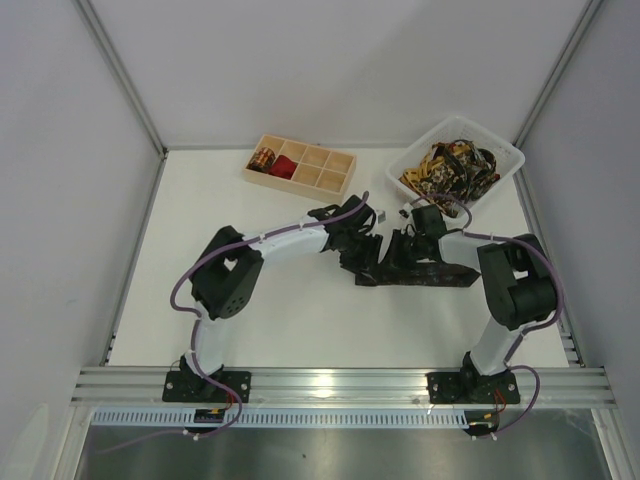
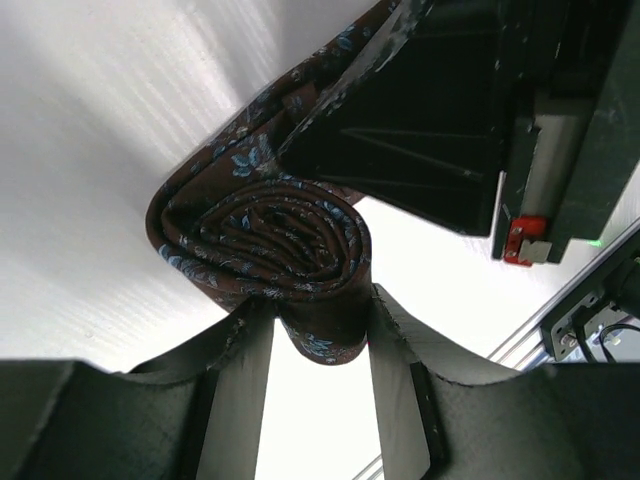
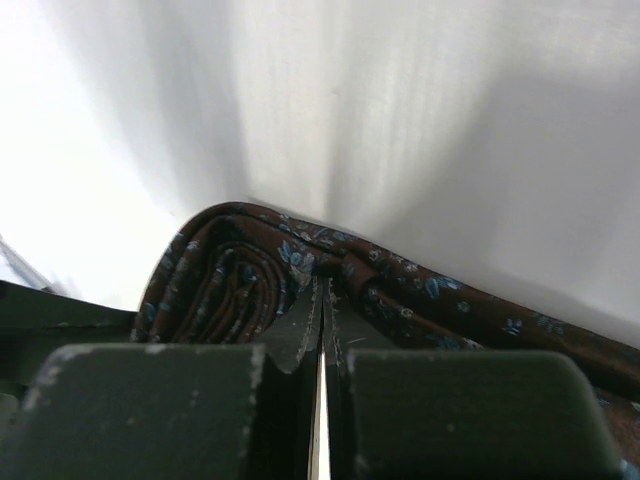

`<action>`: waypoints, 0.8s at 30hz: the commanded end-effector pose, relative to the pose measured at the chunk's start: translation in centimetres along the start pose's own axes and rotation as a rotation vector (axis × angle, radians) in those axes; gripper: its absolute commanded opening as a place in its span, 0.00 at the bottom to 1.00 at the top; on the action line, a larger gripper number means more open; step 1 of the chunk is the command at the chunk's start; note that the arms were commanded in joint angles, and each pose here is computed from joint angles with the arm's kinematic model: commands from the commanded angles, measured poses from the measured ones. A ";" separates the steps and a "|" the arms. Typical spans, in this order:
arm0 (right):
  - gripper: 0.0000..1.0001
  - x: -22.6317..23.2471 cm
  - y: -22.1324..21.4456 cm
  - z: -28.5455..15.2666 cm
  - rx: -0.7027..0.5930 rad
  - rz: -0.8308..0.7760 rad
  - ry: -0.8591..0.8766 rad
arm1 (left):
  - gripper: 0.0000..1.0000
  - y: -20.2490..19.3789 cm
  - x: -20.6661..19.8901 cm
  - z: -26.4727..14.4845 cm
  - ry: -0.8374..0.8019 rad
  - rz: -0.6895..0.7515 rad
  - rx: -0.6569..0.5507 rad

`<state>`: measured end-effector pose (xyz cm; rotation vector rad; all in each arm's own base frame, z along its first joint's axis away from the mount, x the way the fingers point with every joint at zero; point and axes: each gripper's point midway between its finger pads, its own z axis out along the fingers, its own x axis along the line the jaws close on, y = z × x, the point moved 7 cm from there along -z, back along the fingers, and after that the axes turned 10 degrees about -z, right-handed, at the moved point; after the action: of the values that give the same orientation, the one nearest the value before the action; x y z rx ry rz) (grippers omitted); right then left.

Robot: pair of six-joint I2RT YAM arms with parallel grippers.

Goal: Roll the ties
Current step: Roll the tie

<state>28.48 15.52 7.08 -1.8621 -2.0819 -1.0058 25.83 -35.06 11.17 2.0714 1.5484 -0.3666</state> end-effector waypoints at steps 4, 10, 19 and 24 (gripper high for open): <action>0.00 2.2 -2.6 2.8 0.090 0.018 0.113 | 0.46 -0.2 0.9 -1.2 0.047 0.010 -0.013; 0.00 5.4 -3.9 3.2 0.122 -0.009 0.170 | 0.46 -1.2 2.7 -2.2 0.085 -0.009 -0.004; 0.00 8.2 -4.7 2.0 0.110 0.014 0.248 | 0.47 -2.1 3.9 -3.4 0.110 -0.026 -0.011; 0.00 9.0 -3.5 0.5 0.063 -0.039 0.194 | 0.47 -2.0 3.7 -3.3 0.106 -0.027 -0.008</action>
<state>24.31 22.27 7.26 -1.7112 -1.9966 -1.0297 23.28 -29.86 11.21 2.1332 1.6715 -0.3574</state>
